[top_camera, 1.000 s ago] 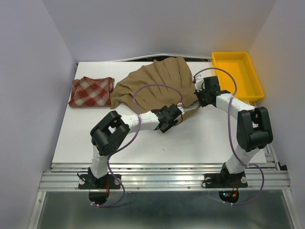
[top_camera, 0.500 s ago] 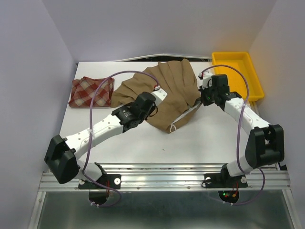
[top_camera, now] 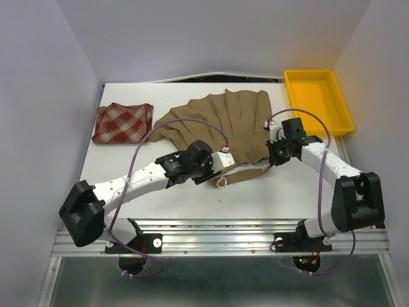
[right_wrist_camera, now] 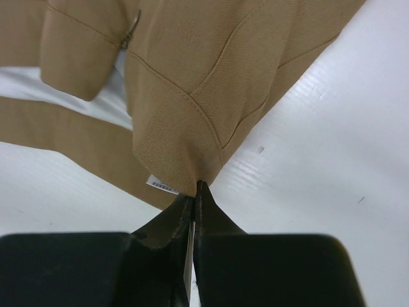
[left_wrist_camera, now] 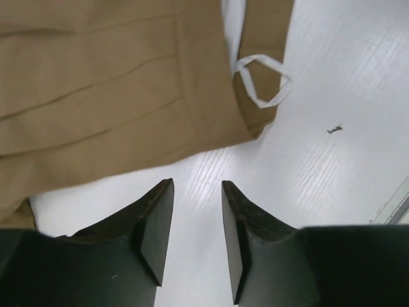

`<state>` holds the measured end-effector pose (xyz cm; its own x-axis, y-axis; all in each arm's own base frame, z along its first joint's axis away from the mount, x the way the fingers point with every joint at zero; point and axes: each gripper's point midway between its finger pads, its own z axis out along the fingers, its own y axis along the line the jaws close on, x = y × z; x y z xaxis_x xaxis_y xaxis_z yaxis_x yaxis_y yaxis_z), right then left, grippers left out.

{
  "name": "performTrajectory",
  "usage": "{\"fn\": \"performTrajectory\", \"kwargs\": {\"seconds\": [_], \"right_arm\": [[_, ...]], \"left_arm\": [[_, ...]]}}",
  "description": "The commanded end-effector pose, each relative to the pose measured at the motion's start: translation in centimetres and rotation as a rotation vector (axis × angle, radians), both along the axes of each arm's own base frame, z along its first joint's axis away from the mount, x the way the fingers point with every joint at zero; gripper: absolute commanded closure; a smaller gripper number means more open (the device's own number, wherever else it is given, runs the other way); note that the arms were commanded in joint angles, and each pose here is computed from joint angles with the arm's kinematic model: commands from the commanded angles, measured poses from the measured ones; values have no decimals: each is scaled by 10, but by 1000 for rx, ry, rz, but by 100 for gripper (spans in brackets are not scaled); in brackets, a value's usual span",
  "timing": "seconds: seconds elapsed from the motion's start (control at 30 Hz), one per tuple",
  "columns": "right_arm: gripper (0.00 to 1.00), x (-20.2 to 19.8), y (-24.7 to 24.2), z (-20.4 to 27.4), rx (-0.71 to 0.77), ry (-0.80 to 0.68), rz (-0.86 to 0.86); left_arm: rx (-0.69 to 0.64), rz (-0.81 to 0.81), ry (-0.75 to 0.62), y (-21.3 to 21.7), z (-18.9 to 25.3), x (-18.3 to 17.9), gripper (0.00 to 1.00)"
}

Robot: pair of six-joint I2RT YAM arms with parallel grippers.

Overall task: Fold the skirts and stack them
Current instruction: Flatten the skirt out

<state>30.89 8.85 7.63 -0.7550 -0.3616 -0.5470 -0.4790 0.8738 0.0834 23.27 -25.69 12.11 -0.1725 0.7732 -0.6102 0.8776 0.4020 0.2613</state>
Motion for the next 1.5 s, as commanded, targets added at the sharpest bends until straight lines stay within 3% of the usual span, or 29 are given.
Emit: {"fn": "performTrajectory", "kwargs": {"seconds": [0.0,0.17,0.43,0.9,1.07,1.23,1.27,1.37,1.4,1.43,1.47], "right_arm": [[99,-19,-8,-3,-30,10,32],[99,-29,-10,-5,-43,17,66],[99,-41,-5,-11,-26,56,146],[99,-50,-1,-17,-5,101,184],[99,-48,-3,-16,-23,83,199],[99,-48,-5,-20,-38,85,217],[99,-48,-4,-20,-38,80,231],[94,-52,0,-15,-18,69,278],[81,-50,2,-10,-10,58,287],[73,-49,3,-2,-4,31,297],[55,-48,6,4,4,8,314]], "left_arm": [[12,-254,-70,-26,-5,-10,50],[116,-515,-77,-39,-28,-21,50],[244,-746,-105,-28,-45,-34,48],[312,-861,-122,-37,-70,-33,49],[399,-872,-70,-18,-89,-37,51],[405,-851,-88,-7,-92,-39,51],[403,-831,-92,-5,-93,-39,53],[371,-774,-120,-10,-86,-33,76],[352,-751,-143,-15,-82,-28,90],[340,-732,-149,-18,-79,-26,95],[323,-694,-150,-19,-75,-23,99]]}}
